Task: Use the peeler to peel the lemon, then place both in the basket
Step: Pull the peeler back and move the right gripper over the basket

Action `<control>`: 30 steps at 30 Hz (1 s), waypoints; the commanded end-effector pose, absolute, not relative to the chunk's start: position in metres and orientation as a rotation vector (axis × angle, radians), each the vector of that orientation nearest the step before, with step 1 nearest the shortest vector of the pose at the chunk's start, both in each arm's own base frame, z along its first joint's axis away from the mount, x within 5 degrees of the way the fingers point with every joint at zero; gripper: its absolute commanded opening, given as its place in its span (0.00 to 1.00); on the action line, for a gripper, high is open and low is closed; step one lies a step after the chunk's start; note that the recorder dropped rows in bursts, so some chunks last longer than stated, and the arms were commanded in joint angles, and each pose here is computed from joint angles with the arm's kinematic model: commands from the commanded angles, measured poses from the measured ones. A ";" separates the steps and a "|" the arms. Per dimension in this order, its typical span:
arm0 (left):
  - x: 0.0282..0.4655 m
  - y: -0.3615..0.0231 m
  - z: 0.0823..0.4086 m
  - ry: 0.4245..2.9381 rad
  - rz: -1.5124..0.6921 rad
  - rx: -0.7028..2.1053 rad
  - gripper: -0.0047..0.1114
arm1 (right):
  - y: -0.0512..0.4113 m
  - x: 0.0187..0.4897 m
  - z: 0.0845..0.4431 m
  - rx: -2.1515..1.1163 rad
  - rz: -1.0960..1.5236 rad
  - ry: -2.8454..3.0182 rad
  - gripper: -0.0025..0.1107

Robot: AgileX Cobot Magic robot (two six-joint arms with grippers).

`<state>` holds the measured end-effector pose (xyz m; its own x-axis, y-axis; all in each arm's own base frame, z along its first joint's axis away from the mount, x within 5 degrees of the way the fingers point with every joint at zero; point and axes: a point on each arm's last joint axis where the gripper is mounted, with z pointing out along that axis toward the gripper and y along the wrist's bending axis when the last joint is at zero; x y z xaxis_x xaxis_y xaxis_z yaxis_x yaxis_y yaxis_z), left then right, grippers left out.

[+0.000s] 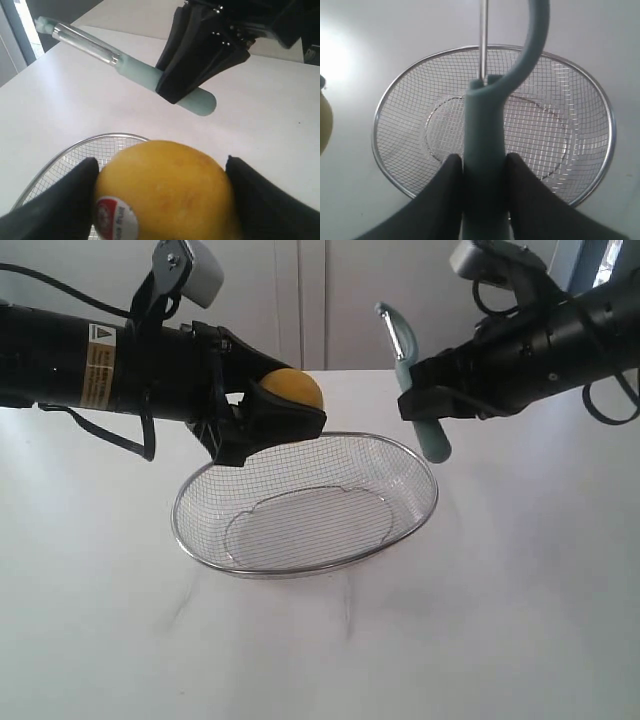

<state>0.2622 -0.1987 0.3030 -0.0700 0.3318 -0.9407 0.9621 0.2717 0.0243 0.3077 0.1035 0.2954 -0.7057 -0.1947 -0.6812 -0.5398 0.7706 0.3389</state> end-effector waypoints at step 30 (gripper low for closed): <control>0.263 -0.197 0.306 1.587 -0.813 1.212 0.04 | 0.136 0.351 0.283 -0.579 0.319 2.514 0.02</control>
<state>0.2636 -0.1982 0.3028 -0.0635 0.3373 -0.9392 0.9584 0.2831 0.0369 0.3464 0.1316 0.2835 -0.7656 -0.3262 -0.5545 -0.4668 0.8748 0.1299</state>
